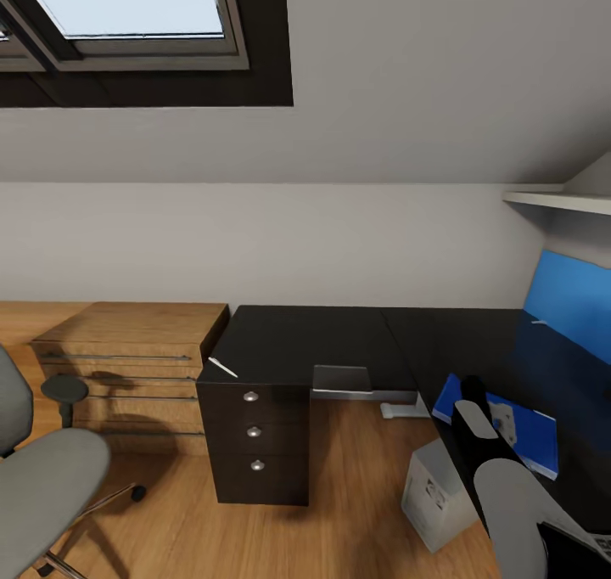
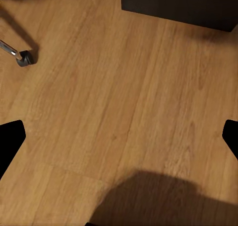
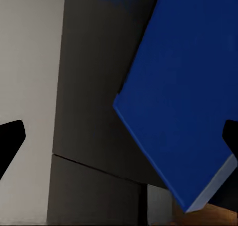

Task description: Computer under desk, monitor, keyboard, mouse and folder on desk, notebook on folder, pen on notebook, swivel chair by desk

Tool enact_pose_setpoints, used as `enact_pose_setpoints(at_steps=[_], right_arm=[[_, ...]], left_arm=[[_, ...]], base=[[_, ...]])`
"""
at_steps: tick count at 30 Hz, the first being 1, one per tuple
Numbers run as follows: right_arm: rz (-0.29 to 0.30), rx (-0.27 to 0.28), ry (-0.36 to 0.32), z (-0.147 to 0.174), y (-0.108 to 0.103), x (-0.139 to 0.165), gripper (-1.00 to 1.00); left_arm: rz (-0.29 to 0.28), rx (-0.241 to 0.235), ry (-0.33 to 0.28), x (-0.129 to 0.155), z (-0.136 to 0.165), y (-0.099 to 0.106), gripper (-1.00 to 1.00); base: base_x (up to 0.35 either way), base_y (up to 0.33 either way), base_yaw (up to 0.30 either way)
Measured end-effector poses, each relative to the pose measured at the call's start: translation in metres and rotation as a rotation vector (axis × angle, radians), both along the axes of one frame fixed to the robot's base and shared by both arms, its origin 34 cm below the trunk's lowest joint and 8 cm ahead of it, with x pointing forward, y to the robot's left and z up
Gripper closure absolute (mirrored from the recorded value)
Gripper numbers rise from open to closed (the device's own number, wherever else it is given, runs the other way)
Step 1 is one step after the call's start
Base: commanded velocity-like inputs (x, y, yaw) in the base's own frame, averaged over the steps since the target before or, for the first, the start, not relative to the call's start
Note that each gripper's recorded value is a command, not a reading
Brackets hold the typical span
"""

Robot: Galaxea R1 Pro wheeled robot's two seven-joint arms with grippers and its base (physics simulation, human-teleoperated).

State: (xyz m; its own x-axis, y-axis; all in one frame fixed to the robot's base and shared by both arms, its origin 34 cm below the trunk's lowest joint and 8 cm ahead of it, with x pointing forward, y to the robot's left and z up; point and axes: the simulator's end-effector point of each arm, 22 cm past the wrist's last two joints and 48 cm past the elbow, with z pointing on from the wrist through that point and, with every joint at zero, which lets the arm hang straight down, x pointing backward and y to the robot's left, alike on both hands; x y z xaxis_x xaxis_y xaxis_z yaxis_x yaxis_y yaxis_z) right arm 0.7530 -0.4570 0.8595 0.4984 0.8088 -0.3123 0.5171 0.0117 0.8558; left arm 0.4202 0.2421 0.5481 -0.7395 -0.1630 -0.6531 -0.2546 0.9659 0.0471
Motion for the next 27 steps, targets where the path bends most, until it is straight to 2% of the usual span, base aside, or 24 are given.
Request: enact_pose_setpoints(at_steps=[3, 5, 7, 9, 12, 15, 16, 20, 22, 27], right_arm=[[0.029, -0.002, 0.008, -0.002, 0.016, 0.004, -1.0], [0.071, 0.007, 0.016, -0.007, 0.039, 0.009, -1.0], [0.178, 0.012, 0.027, -0.01, 0.089, 0.022, -1.0], [0.212, 0.0, 0.031, -0.009, 0.102, 0.025, -1.0], [0.323, -0.04, 0.044, -0.007, 0.142, 0.034, -1.0], [0.386, -0.073, 0.047, -0.004, 0.165, 0.038, -1.0], [0.425, -0.087, 0.053, -0.007, 0.181, 0.039, -1.0], [0.483, -0.093, 0.041, -0.013, 0.206, 0.04, -1.0], [0.524, -0.095, 0.009, -0.013, 0.224, 0.041, -1.0], [0.588, -0.106, -0.054, -0.014, 0.245, 0.042, -1.0]], left_arm=[[-0.001, 0.0, 0.0, 0.0, 0.0, 0.0, -1.0], [-0.002, 0.001, 0.0, 0.0, 0.0, 0.0, -1.0], [-0.003, 0.002, -0.001, 0.0, 0.0, 0.0, -1.0], [-0.003, 0.002, -0.001, 0.0, 0.0, 0.0, -1.0], [-0.004, 0.003, -0.001, 0.0, 0.0, -0.001, -1.0], [-0.006, 0.003, -0.002, 0.0, 0.0, -0.001, -1.0], [-0.006, 0.003, -0.002, 0.0, 0.0, -0.001, -1.0], [-0.006, 0.003, -0.002, 0.0, 0.0, -0.001, -1.0], [-0.006, 0.004, -0.002, 0.0, 0.0, -0.001, -1.0], [-0.005, 0.004, -0.002, 0.0, 0.0, 0.0, -1.0]], base=[[0.0, 0.0, 0.0], [0.0, 0.0, 0.0], [0.0, 0.0, 0.0], [0.0, 0.0, 0.0], [0.0, 0.0, 0.0], [0.0, 0.0, 0.0], [0.0, 0.0, 0.0], [0.0, 0.0, 0.0], [0.0, 0.0, 0.0], [0.0, 0.0, 0.123]])
